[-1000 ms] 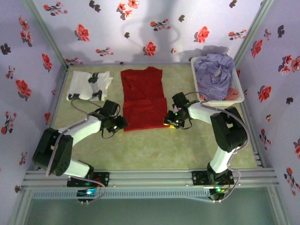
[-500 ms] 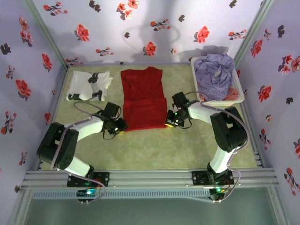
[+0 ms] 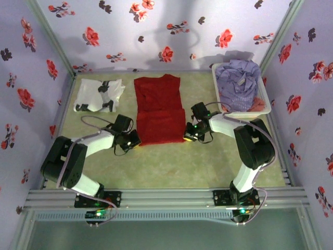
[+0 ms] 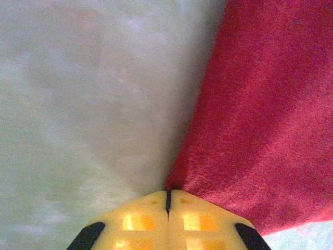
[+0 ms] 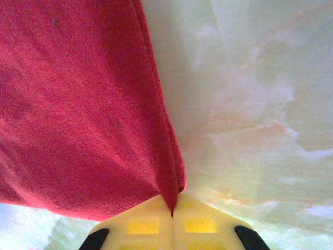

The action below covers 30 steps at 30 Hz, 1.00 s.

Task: Fold and stack the t-shirts

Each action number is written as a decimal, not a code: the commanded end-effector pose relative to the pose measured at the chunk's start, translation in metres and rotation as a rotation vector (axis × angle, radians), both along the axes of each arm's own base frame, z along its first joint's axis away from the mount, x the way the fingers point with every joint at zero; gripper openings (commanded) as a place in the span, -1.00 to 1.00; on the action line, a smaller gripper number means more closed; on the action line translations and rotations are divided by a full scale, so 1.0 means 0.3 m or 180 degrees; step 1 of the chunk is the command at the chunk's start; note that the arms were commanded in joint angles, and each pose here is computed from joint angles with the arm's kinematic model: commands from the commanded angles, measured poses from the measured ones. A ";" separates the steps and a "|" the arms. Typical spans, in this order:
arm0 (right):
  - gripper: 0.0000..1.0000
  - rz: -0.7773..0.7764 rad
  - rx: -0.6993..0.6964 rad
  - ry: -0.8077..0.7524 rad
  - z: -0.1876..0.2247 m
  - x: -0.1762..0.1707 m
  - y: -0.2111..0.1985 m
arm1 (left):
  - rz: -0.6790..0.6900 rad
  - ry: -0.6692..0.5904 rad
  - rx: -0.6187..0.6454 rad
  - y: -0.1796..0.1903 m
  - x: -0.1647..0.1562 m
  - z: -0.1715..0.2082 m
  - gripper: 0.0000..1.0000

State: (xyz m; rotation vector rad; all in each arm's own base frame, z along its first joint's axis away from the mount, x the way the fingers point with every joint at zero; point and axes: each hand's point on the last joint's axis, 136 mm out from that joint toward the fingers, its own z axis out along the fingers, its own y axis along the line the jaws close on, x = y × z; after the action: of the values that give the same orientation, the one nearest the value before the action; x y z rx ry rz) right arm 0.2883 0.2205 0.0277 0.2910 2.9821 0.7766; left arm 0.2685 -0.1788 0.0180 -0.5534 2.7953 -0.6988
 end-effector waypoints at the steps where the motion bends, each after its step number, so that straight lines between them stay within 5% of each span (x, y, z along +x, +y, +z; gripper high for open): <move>1: -1.00 -0.0008 0.0004 0.0047 0.025 -0.050 -0.016 | -0.0146 -0.0041 0.0007 -0.009 -0.048 0.010 -1.00; 21: -1.00 0.0002 -0.0084 0.0341 0.063 -0.540 -0.079 | -0.0072 0.0212 0.0311 0.098 -0.509 0.066 -1.00; 30: -1.00 -0.0128 -0.0064 -0.0072 0.200 -0.522 -0.129 | -0.0184 -0.0091 0.0337 0.038 -0.452 0.247 -1.00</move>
State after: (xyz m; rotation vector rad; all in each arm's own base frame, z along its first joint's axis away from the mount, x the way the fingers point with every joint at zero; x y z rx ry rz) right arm 0.1251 0.1949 0.0788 0.2872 2.9684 0.8494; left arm 0.1189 -0.1721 0.0723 -0.4166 2.8612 -0.6272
